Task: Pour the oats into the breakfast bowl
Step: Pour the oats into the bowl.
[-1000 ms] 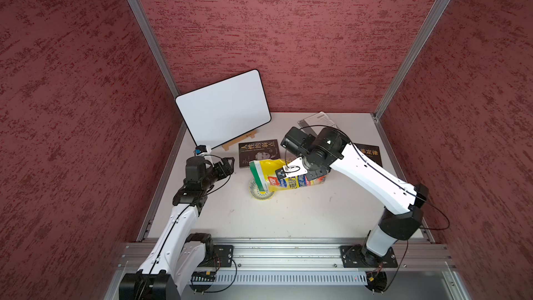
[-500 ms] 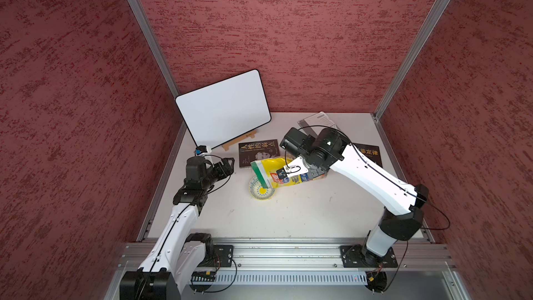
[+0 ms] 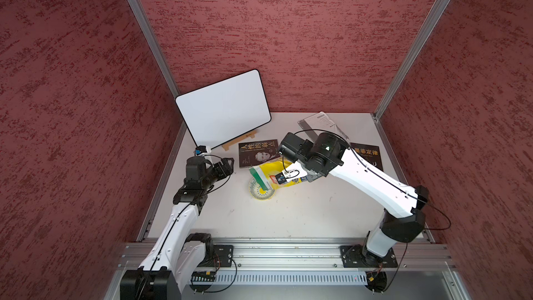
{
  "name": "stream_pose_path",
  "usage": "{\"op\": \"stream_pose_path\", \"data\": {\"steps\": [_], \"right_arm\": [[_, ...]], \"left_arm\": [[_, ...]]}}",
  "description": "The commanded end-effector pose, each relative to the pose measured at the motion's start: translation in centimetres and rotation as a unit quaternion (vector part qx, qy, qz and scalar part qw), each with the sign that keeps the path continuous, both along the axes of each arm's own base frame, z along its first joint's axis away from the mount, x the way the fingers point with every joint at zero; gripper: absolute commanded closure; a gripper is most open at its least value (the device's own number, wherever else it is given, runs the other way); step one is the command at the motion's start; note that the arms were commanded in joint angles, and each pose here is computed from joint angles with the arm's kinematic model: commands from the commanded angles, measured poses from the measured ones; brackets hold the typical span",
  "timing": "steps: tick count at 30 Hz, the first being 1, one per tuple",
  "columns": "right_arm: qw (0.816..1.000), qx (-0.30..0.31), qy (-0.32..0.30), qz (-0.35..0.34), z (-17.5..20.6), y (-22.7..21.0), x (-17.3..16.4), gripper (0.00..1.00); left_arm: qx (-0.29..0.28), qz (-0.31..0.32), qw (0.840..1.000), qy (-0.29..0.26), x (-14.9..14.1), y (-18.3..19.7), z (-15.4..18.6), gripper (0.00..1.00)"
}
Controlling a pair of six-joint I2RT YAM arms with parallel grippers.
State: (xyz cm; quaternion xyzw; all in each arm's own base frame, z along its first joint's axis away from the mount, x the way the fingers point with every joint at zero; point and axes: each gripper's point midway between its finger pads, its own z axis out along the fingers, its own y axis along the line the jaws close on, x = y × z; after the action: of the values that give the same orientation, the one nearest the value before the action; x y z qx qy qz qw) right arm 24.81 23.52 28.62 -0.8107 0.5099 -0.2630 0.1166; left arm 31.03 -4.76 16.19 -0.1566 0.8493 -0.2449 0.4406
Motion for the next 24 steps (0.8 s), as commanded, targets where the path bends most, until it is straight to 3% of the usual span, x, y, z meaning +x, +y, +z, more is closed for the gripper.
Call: {"op": "stream_pose_path", "data": {"steps": [1,9,13,17,24], "right_arm": [[0.995,0.03,-0.098,-0.016,4.8,-0.9,1.5,1.0],[0.994,0.016,-0.104,-0.012,4.7,-0.8,1.9,1.0],[0.992,0.04,-0.118,-0.006,5.7,-0.2,2.1,1.0],[0.995,0.008,-0.104,-0.002,4.2,0.0,2.4,1.0],[0.996,0.003,-0.085,0.006,2.4,0.9,2.4,1.0]], "left_arm": [[0.006,0.007,1.0,-0.004,0.2,0.5,0.0,0.14],[0.005,0.006,1.0,-0.003,0.2,0.5,0.0,0.14],[0.005,0.006,1.0,-0.002,0.2,0.5,-0.1,0.14],[0.006,0.006,1.0,-0.002,0.2,0.5,-0.1,0.14],[0.006,0.007,1.0,0.0,0.2,0.5,-0.2,0.14]]}}
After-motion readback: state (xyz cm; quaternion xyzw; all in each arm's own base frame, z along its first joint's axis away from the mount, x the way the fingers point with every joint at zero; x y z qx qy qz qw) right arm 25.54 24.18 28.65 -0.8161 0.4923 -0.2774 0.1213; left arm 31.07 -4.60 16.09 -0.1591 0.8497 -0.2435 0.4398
